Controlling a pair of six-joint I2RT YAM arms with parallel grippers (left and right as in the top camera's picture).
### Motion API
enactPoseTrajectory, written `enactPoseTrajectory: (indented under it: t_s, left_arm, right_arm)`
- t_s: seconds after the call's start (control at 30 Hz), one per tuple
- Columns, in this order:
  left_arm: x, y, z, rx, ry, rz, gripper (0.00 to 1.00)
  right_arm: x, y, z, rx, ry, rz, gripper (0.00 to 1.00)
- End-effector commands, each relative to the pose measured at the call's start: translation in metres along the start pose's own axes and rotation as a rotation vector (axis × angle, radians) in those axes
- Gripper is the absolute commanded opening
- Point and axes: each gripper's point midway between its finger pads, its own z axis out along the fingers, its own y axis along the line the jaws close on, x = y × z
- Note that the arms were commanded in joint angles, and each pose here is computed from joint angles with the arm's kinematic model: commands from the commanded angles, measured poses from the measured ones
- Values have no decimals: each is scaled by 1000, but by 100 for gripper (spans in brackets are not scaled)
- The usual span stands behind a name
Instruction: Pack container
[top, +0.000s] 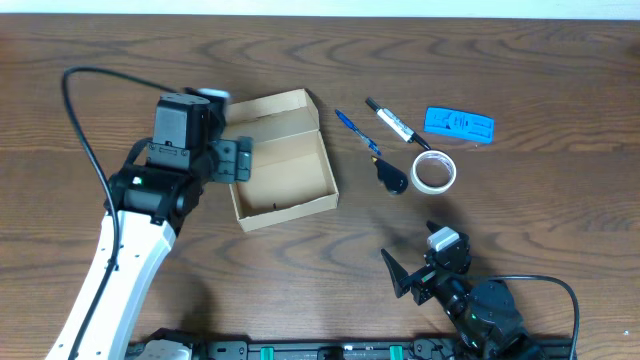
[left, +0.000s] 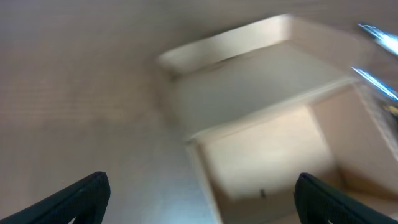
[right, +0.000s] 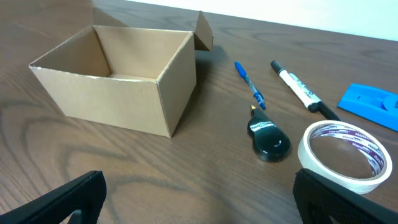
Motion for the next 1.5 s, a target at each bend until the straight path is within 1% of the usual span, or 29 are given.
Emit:
enactPoseTrajectory:
  t_s: [0.0,0.07,0.17,0.47,0.53,0.57,0.6,0.73,0.8,0.87,0.9,0.97,1.0,1.13,1.3,1.47]
  left_arm:
    - [15,30,14,-163,69,-300,95]
    - [29,31,24,-183,132,-327,95]
    - [42,28,38,-197,202,-330,95]
    - [71,10,71,-153,353,-312,95]
    - [75,7,75,-141,376,-312,100]
    - [77,6,77,-138,386,-310,88]
    - [79,6,79,-134,394,-304,82]
    - [83,5,83,-135,417,-288,48]
    - [87,6,85,-133,433,-256,26]
    - [88,6,87,-133,439,-245,25]
    - [88,6,87,-131,440,-238,22]
    - [87,6,89,-128,436,-231,8]
    - [86,5,90,-127,429,-232,6]
    - [75,3,95,-104,383,-196,6]
    - [55,-4,103,-46,305,-94,5]
    - [45,-6,106,-21,265,-23,5]
  right_arm:
    - [1,-3,0,15,-2,-11,99]
    - [1,-3,0,15,-2,-11,99]
    - [1,-3,0,15,-2,-11,99]
    - [1,-3,0,15,-2,-11,99]
    - [1,-3,0,15,-2,-11,99]
    - [1,-3,0,15,-2,-11,99]
    - [1,-3,0,15,-2,-11,99]
    - [1,-3,0,15,-2,-11,99]
    - [1,-3,0,15,-2,-10,99]
    - [1,-3,0,15,-2,-11,99]
    - [1,-3,0,15,-2,-11,99]
    - [1,-3,0,15,-2,-11,99]
    - [1,-3,0,15,-2,-11,99]
    - [1,-3,0,15,-2,-11,99]
    - [1,-3,0,15,-2,-11,99]
    - [1,-3,0,15,-2,-10,99]
